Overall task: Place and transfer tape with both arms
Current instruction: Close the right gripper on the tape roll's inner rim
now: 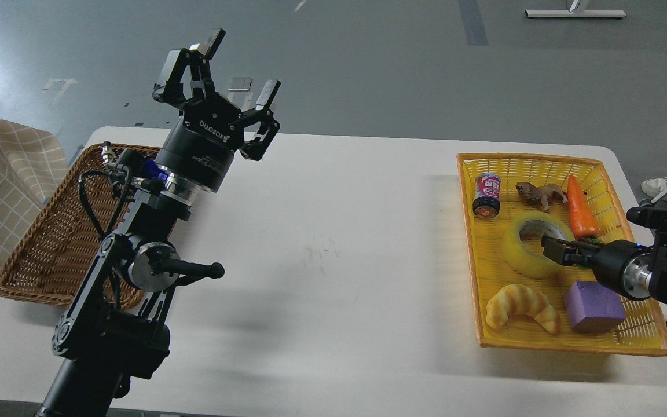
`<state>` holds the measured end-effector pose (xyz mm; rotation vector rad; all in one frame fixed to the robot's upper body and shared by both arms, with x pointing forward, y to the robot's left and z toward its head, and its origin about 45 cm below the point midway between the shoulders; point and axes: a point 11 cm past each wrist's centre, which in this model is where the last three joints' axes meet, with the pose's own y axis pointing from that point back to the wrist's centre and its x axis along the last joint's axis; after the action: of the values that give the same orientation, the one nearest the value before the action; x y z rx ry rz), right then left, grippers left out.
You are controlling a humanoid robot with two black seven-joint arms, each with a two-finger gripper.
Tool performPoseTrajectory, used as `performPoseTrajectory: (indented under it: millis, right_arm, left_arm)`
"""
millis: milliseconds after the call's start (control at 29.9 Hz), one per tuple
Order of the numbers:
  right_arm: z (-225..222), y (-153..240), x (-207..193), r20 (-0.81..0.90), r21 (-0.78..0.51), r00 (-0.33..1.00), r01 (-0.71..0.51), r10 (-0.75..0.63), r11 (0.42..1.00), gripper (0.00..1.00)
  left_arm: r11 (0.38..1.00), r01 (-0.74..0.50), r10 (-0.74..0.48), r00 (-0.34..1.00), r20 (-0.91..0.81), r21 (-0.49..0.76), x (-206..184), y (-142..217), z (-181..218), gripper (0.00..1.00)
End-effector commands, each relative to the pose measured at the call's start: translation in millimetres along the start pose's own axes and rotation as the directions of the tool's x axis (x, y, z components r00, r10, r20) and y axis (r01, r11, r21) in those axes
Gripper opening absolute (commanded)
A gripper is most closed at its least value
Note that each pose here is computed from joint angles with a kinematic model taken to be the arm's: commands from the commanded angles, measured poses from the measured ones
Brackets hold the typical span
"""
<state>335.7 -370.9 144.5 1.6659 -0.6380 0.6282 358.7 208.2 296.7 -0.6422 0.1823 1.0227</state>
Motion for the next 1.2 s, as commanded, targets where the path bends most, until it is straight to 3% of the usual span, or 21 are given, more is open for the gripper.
performPoseTrajectory:
  millis: [0, 267, 401, 769, 1170]
  right_arm:
    - [2, -1, -3, 0.003, -0.006, 1.0, 0.006, -0.006, 1.0, 0.69]
    - [0, -1, -4, 0.008, 0.003, 1.0, 0.0, 0.0, 1.0, 0.59]
    - [0, -1, -4, 0.011, 0.003, 1.0, -0.004, 0.004, 1.0, 0.45]
    - [2, -1, -11, 0.017, -0.002, 1.0, 0.017, -0.017, 1.0, 0.44]
    - [3, 0, -16, 0.023, -0.005, 0.999, 0.031, -0.031, 1.0, 0.28]
  left_arm:
    - [1.0, -0.002, 0.002, 1.0, 0.0, 0.001, 1, 1, 0, 0.98]
    - [1.0, -0.011, 0.011, 1.0, -0.002, 0.007, 3, 4, -2, 0.98]
    - [1.0, -0.019, 0.019, 1.0, -0.004, 0.01, 4, 7, -4, 0.98]
    - [1.0, -0.024, 0.024, 1.0, -0.006, 0.015, 5, 9, -5, 0.98]
    - [1.0, -0.025, 0.025, 1.0, -0.006, 0.016, 6, 10, -6, 0.98]
